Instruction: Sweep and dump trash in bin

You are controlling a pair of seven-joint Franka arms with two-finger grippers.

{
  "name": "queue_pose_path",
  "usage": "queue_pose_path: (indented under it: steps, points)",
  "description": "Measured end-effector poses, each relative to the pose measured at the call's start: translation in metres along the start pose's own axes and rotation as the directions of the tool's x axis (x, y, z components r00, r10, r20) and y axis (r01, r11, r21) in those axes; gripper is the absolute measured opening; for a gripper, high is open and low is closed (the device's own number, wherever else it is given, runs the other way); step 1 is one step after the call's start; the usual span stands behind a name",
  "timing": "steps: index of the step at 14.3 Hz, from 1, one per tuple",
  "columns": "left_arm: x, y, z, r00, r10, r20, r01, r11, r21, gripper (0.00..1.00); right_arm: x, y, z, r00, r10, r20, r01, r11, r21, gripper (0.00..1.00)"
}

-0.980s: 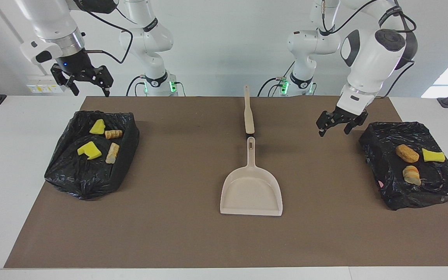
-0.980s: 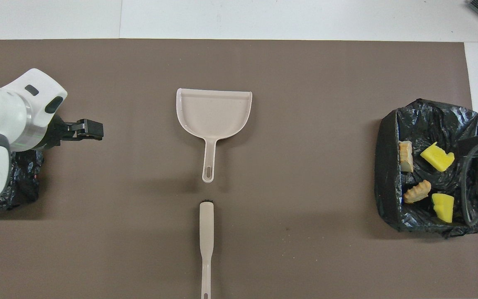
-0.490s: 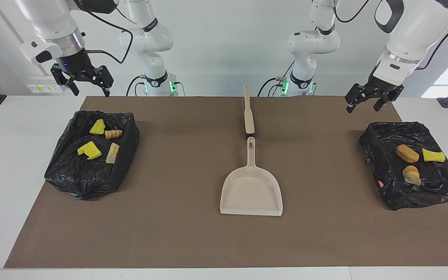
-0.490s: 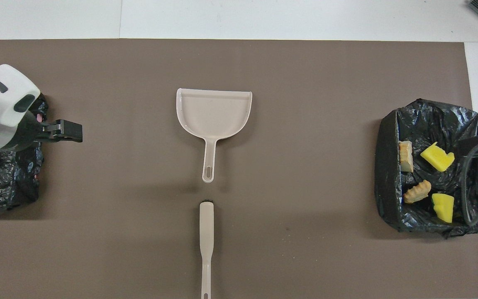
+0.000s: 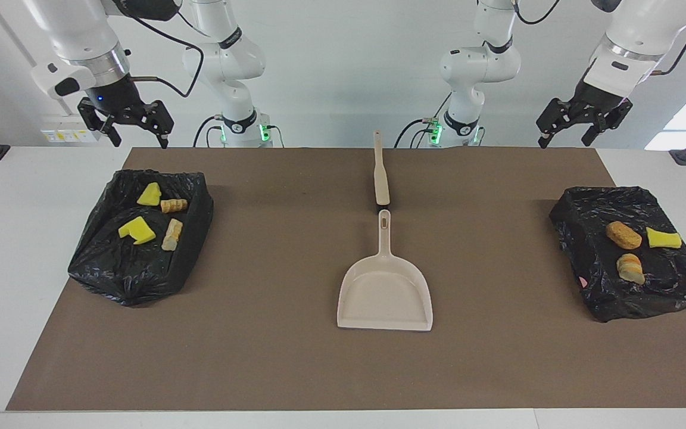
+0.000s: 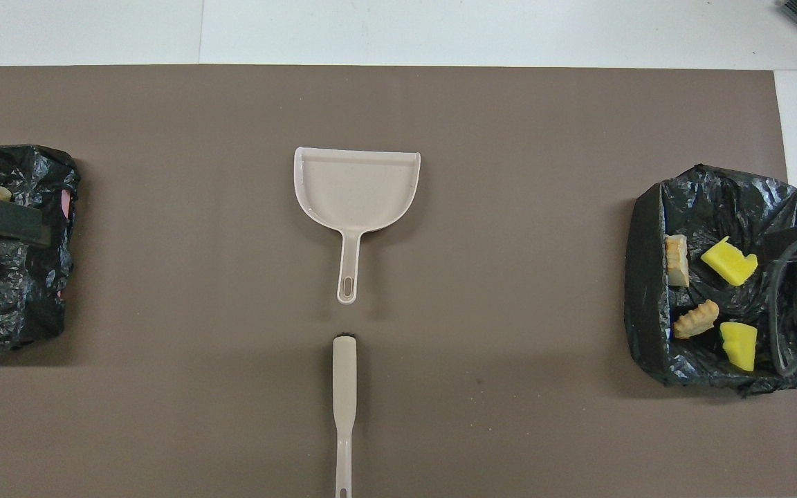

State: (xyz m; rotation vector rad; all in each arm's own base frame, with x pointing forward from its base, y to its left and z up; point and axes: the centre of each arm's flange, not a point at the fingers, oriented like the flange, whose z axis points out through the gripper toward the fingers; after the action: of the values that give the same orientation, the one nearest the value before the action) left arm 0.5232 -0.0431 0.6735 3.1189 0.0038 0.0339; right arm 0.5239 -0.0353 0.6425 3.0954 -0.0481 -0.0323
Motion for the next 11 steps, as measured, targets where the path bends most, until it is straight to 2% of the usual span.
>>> queue_pose_path:
  steps: [11]
  points:
    - [-0.0121, -0.0035, -0.0005, 0.999, 0.037, 0.015, -0.037, 0.999, 0.003, 1.00, 0.0000, 0.0000, 0.0000, 1.000, 0.000, 0.000, 0.000, 1.000, 0.000, 1.00]
